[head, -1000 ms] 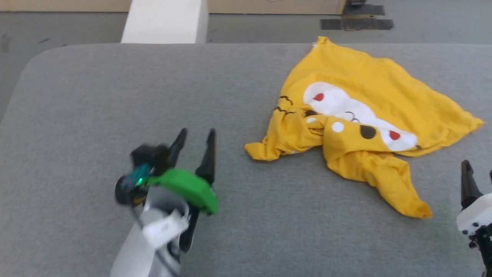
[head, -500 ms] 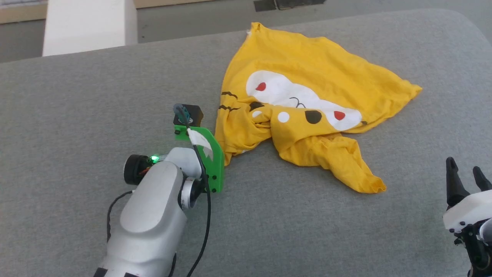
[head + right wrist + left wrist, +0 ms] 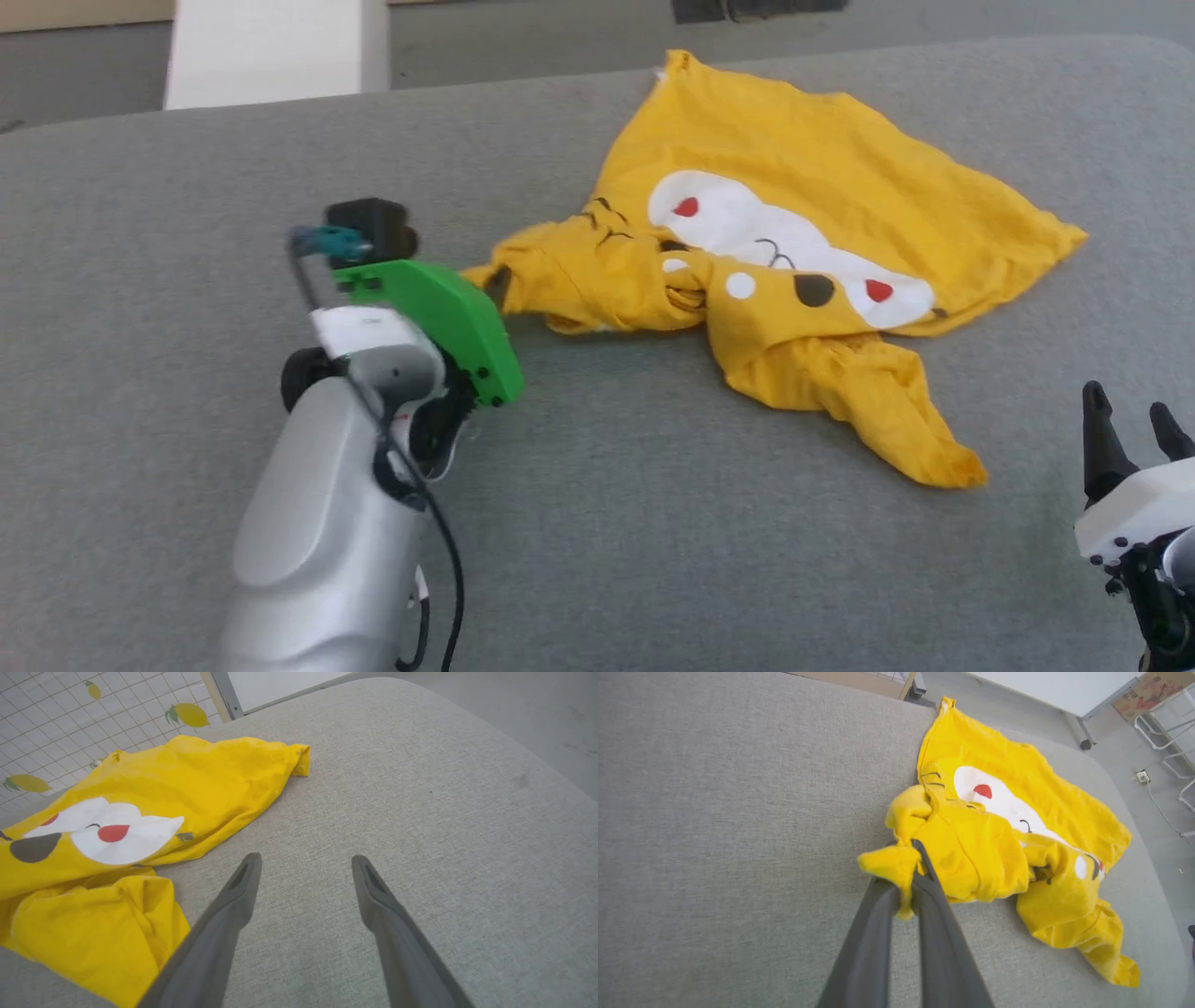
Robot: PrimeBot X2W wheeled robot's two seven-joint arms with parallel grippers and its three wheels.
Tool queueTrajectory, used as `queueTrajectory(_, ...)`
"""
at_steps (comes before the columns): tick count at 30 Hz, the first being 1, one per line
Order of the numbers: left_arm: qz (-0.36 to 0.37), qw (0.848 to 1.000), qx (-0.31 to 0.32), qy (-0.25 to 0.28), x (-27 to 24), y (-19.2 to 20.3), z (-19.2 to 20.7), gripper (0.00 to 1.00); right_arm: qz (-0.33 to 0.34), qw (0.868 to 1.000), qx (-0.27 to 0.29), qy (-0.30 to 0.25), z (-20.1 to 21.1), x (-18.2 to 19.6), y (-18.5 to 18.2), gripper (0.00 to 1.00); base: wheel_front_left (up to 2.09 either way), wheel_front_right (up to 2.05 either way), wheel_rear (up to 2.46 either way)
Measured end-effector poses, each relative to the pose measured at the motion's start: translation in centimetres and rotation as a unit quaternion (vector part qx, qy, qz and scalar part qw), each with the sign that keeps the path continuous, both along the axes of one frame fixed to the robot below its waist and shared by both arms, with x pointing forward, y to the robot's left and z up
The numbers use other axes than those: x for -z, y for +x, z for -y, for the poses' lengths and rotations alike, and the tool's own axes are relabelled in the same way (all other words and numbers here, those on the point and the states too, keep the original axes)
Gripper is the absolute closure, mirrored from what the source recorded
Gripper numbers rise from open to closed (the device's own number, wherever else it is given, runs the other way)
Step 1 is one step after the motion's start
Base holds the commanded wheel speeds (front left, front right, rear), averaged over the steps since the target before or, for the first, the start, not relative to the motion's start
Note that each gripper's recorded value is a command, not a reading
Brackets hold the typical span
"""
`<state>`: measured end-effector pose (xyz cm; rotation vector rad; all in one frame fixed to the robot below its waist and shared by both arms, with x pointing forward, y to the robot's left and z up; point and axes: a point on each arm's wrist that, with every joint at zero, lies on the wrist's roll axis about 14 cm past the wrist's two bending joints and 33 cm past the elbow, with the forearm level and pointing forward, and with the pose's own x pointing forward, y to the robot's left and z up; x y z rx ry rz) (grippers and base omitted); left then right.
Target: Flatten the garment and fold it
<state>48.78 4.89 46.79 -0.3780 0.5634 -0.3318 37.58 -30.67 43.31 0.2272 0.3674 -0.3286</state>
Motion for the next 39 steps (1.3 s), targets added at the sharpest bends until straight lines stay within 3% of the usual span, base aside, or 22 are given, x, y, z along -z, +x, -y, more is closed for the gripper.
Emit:
queueTrajectory(6, 0.017, 0.989, -0.150, -0.012, -1.4, -3.3, -9.6, 1.00, 0.009, 0.998, -0.056, 0.011, -3.7, -0.6, 2.2, 0.00, 0.00, 0.00, 0.00)
queueTrajectory(10, -0.039, 0.965, -0.261, 0.009, 1.3, -9.1, -16.5, 1.00, 0.020, 0.995, -0.099, 0.018, -6.7, -1.3, 3.8, 0.00, 0.00, 0.00, 0.00)
queueTrajectory(16, -0.156, 0.928, -0.339, -0.014, 6.4, -17.4, -19.7, 1.00, 0.034, 0.988, -0.150, 0.026, -10.5, -2.1, 5.4, 0.00, 0.00, 0.00, 0.00)
queueTrajectory(17, -0.163, 0.923, -0.347, -0.024, 6.8, -18.0, -19.7, 0.73, 0.035, 0.987, -0.157, 0.027, -11.0, -2.2, 5.6, 0.00, 0.00, 0.00, 0.00)
queueTrajectory(18, -0.159, 0.921, -0.355, -0.034, 6.7, -18.2, -19.8, 0.00, 0.036, 0.986, -0.163, 0.028, -11.5, -2.3, 5.7, 0.00, 0.00, 0.00, 0.00)
queueTrajectory(22, -0.075, 0.917, -0.392, -0.033, 4.0, -17.5, -22.0, 0.00, 0.042, 0.984, -0.171, 0.029, -12.1, -2.7, 6.0, 0.00, 0.00, 0.00, 0.00)
queueTrajectory(27, 0.102, 0.904, -0.411, 0.051, -1.7, -16.1, -25.6, 0.00, 0.043, 0.984, -0.172, 0.025, -12.1, -3.0, 5.9, 0.00, 0.00, 0.00, 0.00)
queueTrajectory(32, 0.235, 0.888, -0.378, 0.112, -4.6, -15.1, -24.7, 0.00, 0.018, 0.980, -0.195, 0.017, -13.3, -2.5, 6.0, 0.00, 0.00, 0.00, 0.00)
queueTrajectory(36, 0.260, 0.889, -0.357, 0.118, -4.1, -14.5, -23.0, 0.00, -0.002, 0.971, -0.241, -0.005, -15.8, -3.1, 7.9, 0.00, 0.00, 0.00, 0.00)
queueTrajectory(39, 0.251, 0.895, -0.349, 0.115, -3.2, -14.0, -22.0, 0.00, -0.034, 0.951, -0.305, -0.046, -18.7, -3.4, 9.8, 0.00, 0.00, 0.00, 0.00)
